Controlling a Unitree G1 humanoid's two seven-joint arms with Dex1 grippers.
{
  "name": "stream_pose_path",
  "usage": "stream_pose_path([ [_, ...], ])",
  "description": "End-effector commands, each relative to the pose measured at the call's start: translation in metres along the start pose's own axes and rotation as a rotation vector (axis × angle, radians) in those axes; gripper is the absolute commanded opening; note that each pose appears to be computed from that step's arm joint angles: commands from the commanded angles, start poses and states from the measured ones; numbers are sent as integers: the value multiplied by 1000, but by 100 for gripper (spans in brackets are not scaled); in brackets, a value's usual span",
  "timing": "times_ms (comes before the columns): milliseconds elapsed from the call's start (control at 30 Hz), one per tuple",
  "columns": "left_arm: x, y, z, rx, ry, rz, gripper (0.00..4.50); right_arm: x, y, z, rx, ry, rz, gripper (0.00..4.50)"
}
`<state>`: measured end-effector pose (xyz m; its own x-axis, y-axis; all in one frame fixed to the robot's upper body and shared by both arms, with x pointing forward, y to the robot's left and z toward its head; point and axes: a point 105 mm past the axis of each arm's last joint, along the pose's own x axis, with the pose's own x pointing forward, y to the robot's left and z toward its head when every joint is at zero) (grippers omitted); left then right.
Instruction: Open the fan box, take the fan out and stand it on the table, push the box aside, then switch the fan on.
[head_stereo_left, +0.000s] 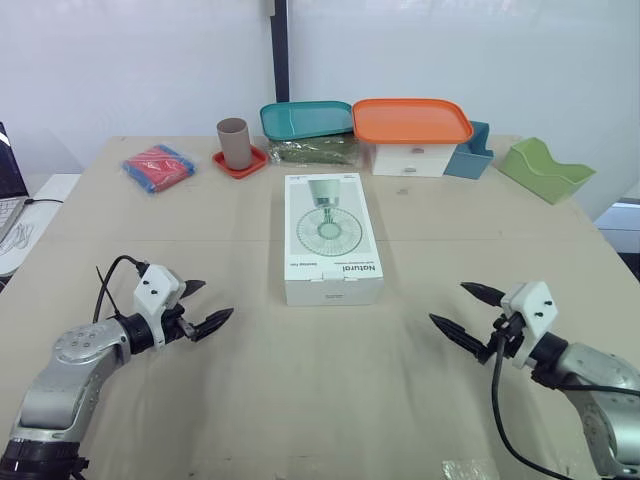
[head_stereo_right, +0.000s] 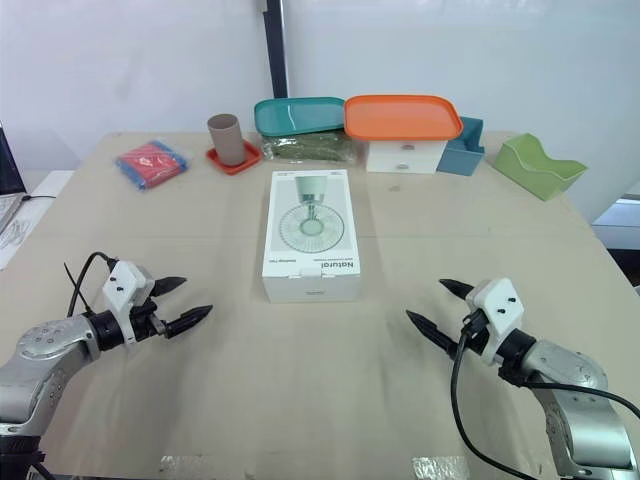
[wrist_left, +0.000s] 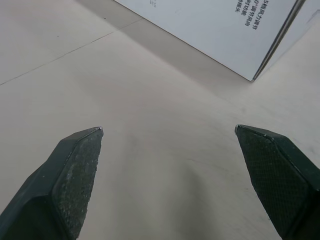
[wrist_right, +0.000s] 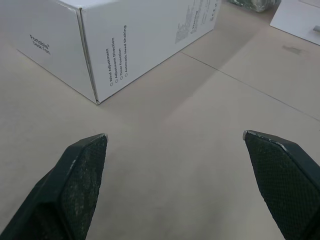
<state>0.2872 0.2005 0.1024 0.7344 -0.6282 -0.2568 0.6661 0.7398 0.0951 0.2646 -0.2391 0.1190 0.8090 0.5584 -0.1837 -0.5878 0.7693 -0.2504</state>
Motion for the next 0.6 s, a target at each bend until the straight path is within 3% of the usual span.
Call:
stream_pose_path([
  [33, 0, -5, 10, 47, -31, -15, 450, 3, 2, 9, -37, -38, 11, 446],
  [600, 3, -2, 12, 44, -42, 1, 450, 4, -2, 4, -42, -40, -8, 446],
])
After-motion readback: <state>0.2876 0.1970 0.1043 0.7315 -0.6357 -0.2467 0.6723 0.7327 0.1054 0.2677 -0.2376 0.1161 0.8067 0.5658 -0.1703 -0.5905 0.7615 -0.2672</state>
